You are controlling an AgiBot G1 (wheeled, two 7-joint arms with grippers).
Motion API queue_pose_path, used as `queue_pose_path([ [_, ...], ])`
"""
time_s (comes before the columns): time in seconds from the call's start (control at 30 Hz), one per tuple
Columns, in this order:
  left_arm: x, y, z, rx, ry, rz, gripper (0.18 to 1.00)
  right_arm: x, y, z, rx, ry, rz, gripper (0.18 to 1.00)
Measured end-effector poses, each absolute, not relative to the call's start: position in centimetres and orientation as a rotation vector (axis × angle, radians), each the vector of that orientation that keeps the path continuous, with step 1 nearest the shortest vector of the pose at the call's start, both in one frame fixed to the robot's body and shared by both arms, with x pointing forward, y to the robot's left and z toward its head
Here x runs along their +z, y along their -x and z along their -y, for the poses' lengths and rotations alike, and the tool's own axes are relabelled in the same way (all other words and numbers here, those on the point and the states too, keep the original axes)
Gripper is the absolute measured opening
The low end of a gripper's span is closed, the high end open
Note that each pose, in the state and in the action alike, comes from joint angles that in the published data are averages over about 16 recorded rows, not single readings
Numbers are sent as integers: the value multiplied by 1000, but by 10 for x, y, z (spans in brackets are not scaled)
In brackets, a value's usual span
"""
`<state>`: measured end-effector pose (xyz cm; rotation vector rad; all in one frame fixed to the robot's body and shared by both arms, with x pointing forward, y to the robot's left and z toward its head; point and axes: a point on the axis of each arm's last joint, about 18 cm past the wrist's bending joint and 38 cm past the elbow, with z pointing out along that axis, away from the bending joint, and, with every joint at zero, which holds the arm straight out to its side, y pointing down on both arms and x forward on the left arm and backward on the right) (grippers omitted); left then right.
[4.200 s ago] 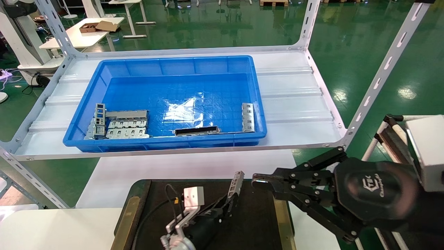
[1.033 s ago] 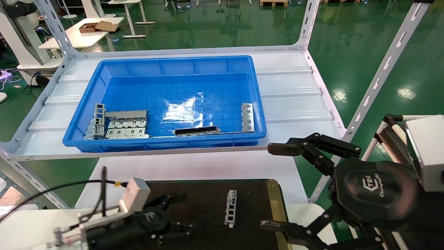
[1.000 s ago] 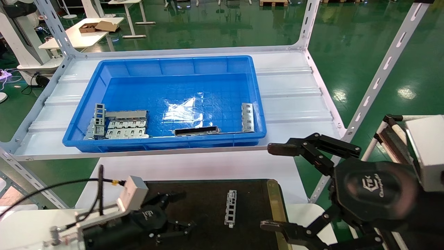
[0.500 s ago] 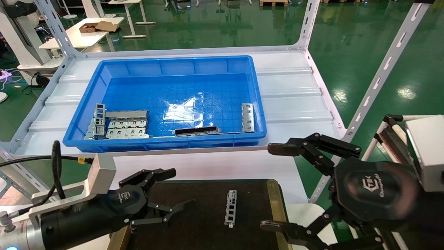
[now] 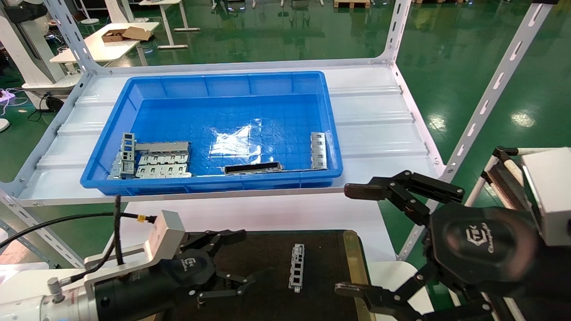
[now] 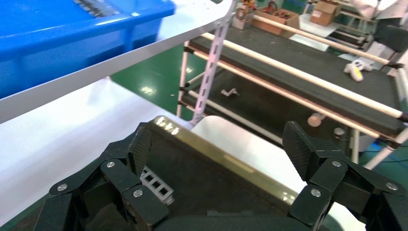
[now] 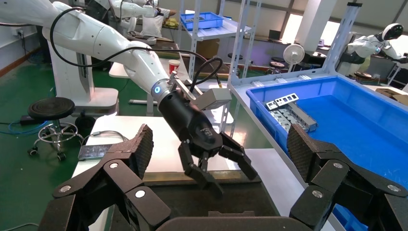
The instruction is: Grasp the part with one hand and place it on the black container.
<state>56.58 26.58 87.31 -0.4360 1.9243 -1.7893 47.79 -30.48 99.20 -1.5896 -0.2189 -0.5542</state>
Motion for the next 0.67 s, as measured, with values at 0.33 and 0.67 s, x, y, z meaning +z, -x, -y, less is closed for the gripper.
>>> queue_pose_path([
  [0.33,890,-562,-268,-1818,418,-1909,1001,992,-478,305,-554,1590,219,1001],
  [0.67,896,-558,-274,-1824,409,-1896,1001,992,-478,305,-554,1590,219,1001],
])
